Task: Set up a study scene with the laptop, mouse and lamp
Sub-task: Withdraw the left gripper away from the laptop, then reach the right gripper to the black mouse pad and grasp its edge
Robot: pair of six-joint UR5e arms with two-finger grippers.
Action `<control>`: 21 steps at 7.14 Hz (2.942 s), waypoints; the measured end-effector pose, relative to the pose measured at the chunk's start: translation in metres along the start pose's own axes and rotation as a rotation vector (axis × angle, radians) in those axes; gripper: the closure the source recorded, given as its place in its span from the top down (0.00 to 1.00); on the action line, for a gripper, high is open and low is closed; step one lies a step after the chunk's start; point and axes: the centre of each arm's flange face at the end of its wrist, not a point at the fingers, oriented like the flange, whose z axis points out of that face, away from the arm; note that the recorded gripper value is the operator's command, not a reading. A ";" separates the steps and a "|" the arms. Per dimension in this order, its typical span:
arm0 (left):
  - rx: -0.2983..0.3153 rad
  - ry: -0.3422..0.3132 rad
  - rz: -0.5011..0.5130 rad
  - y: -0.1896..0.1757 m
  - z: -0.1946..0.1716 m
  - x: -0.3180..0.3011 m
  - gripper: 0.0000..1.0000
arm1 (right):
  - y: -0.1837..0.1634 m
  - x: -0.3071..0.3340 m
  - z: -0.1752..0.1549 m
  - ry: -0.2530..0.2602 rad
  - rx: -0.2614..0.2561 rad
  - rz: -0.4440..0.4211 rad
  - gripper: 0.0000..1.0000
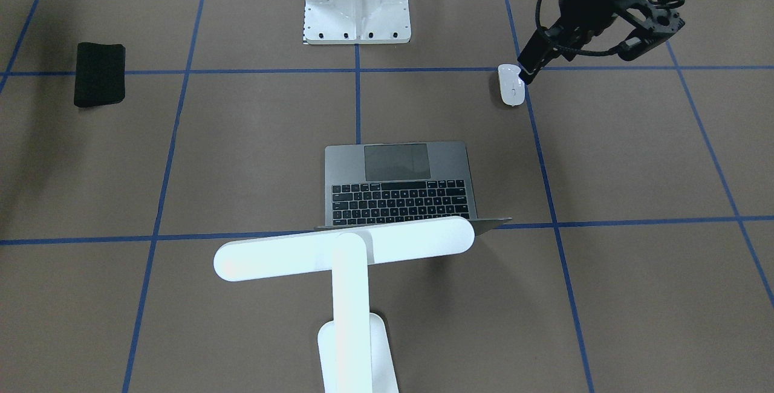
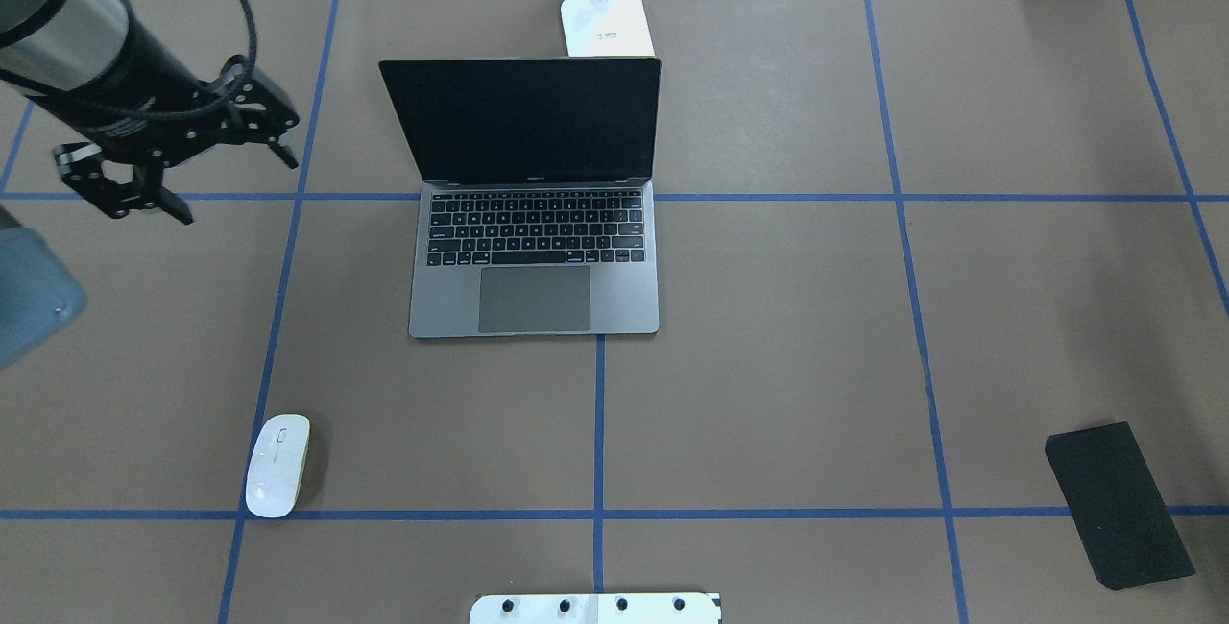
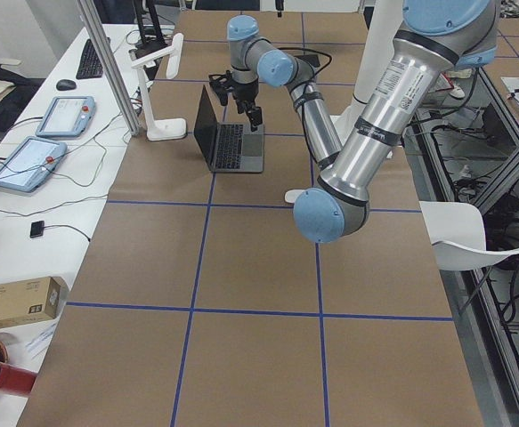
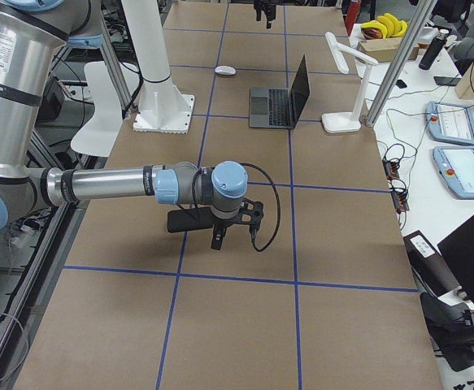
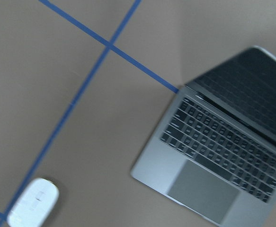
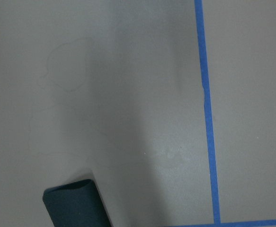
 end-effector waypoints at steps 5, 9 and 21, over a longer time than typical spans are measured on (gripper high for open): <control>0.050 -0.120 0.385 -0.095 -0.015 -0.157 0.99 | -0.038 -0.022 -0.012 0.024 0.049 -0.057 1.00; 0.045 -0.151 0.527 -0.126 -0.025 -0.229 0.99 | -0.044 -0.046 0.001 -0.105 -0.017 -0.083 1.00; 0.104 -0.148 0.648 -0.126 -0.036 -0.316 0.99 | 0.013 -0.077 0.184 -0.118 -0.368 -0.345 1.00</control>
